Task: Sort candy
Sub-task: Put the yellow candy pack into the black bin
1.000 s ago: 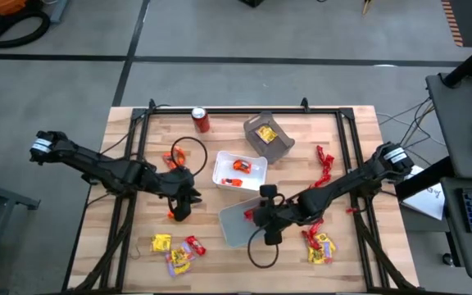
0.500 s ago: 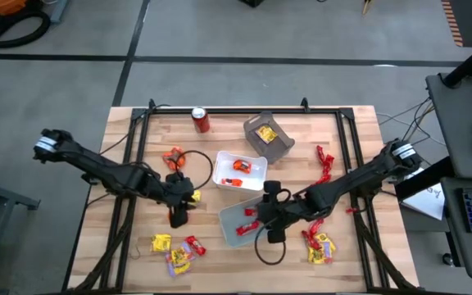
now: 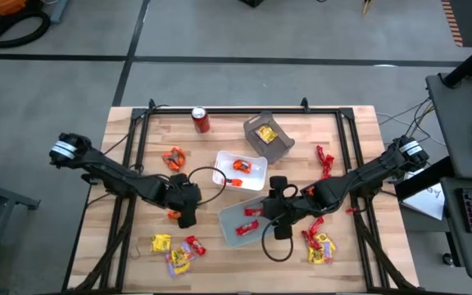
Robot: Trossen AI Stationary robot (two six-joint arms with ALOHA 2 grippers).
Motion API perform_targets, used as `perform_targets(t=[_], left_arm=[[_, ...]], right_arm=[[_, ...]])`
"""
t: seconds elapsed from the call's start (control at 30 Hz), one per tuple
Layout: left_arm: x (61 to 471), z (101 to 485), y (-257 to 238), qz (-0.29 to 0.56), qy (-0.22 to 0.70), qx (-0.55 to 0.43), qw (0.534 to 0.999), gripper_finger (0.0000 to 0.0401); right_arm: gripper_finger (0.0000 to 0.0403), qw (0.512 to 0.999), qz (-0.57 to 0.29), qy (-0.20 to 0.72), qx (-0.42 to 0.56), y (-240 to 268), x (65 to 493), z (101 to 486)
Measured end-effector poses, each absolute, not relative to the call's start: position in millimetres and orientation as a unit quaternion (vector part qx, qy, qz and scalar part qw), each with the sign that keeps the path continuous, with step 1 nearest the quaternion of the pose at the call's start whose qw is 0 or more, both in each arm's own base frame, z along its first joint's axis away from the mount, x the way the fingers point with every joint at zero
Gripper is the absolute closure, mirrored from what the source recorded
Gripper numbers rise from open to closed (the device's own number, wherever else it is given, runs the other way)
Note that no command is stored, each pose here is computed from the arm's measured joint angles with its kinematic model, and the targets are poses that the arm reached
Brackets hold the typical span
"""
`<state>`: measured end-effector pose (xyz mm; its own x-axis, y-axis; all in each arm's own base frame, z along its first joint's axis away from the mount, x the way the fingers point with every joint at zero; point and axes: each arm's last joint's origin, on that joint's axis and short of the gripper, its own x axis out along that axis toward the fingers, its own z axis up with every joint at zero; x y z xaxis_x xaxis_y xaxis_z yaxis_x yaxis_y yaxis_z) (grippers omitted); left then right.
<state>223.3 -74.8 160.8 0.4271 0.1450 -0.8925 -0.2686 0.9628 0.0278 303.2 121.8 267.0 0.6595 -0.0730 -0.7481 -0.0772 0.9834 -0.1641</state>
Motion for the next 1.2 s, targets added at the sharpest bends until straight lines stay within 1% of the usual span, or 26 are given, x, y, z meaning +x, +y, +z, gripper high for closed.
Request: perform_targets(t=[0.2,0.33,0.43,0.57,0.6,0.8,0.93,1.07,1.2], left_arm=[[228.7,141.0,-76.0,0.145,0.546,-0.049,0.824,0.0224],[230.4,133.8,-76.2,0.153,0.554,-0.041,0.817,0.0257],[230.5,132.3,-76.0,0.157,0.555,-0.037,0.816,0.0301],[229.1,135.5,-74.7,0.163,0.551,-0.032,0.818,0.038],[228.6,136.7,-74.4,0.165,0.548,-0.031,0.819,0.039],[225.8,150.0,-74.5,0.157,0.526,-0.04,0.835,0.0398],[220.5,174.8,-76.0,0.123,0.479,-0.044,0.868,0.04],[218.0,214.0,-78.1,0.04,0.373,-0.024,0.927,0.04],[218.4,252.2,-79.5,-0.035,0.232,0.018,0.972,0.0401]], right_arm=[[0.0213,0.906,0.0,0.414,-0.092,121.6,302.8,266.9],[0.0213,0.906,-0.001,0.414,-0.09,121.6,302.8,266.8],[0.0213,0.906,-0.004,0.414,-0.085,121.5,302.7,266.8],[0.0213,0.907,-0.006,0.414,-0.081,121.5,302.7,266.8],[0.0213,0.907,-0.006,0.414,-0.081,121.5,302.7,266.8],[0.0213,0.907,-0.006,0.414,-0.08,121.6,302.8,266.8],[0.0213,0.908,-0.005,0.411,-0.08,121.6,302.9,264.4],[0.0213,0.925,0.008,0.368,-0.091,122.4,308.7,258.3],[0.0213,0.953,0.003,0.279,-0.12,119.5,318.1,252.1]])
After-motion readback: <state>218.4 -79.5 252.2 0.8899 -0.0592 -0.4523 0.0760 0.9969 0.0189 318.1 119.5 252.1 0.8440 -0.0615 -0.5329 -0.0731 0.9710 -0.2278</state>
